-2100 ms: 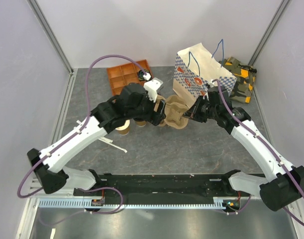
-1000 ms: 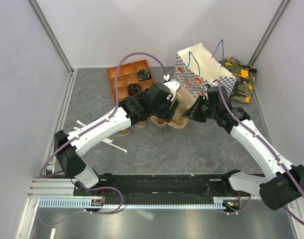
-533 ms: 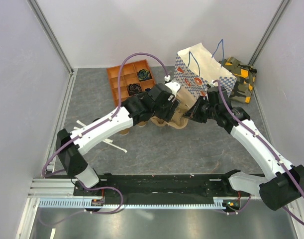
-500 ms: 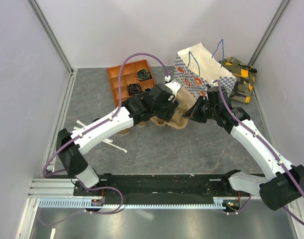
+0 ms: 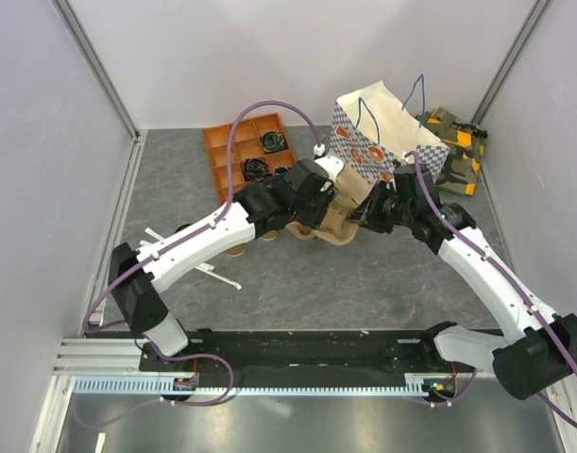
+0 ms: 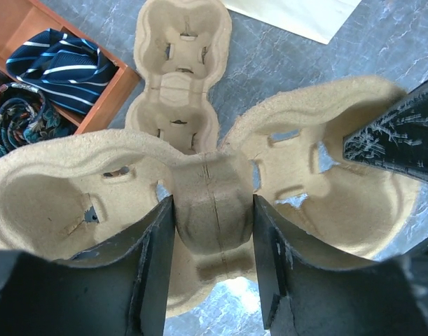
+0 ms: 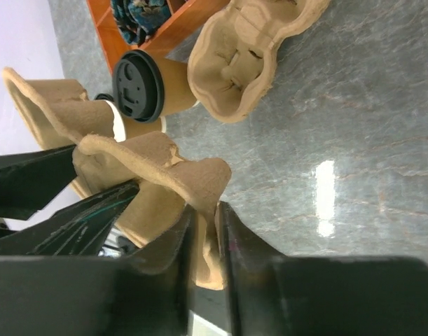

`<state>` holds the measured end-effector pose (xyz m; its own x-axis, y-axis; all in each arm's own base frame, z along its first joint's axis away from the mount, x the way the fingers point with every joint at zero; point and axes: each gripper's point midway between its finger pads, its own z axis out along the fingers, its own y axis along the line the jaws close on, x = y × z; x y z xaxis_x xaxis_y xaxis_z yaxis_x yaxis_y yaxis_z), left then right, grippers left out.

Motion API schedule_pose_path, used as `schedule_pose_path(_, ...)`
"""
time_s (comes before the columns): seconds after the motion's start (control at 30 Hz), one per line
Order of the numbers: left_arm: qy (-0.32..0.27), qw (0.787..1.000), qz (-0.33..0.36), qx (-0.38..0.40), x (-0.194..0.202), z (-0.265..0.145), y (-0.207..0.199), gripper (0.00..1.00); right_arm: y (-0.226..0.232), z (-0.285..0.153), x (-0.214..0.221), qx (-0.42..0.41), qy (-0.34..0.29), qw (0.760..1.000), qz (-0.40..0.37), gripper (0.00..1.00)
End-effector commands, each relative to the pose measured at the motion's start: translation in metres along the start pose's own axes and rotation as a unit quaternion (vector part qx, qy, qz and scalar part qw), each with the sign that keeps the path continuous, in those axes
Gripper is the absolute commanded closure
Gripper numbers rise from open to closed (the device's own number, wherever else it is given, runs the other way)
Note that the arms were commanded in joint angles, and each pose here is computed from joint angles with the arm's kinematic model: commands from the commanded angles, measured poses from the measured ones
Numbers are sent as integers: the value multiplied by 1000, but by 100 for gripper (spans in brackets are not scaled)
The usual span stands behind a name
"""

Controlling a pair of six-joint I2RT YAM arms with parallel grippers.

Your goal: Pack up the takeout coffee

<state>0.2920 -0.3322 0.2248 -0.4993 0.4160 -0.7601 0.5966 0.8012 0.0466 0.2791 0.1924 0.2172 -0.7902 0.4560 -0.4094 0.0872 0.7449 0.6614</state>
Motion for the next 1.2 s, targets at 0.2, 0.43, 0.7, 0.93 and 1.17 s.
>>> schedule_pose_path(0.2, -51, 998, 22, 29, -21, -45, 2, 56, 52, -40, -44, -74, -82, 989, -102, 17)
schedule_pose_path(0.43, -100, 992, 54, 62, -40, -90, 3, 57, 116, -110, -114, -131, -204, 923, -298, 2)
schedule_pose_path(0.7, -175, 975, 86, 103, -61, -136, 2, 59, 117, -150, -246, -86, -290, 883, -358, 2)
schedule_pose_path(0.93, -218, 966, 100, 93, -75, -157, 12, 59, 64, -117, -311, -25, -283, 885, -370, 2)
schedule_pose_path(1.17, -224, 967, 97, 78, -78, -160, 22, 59, 29, -55, -325, -27, -232, 899, -369, 2)
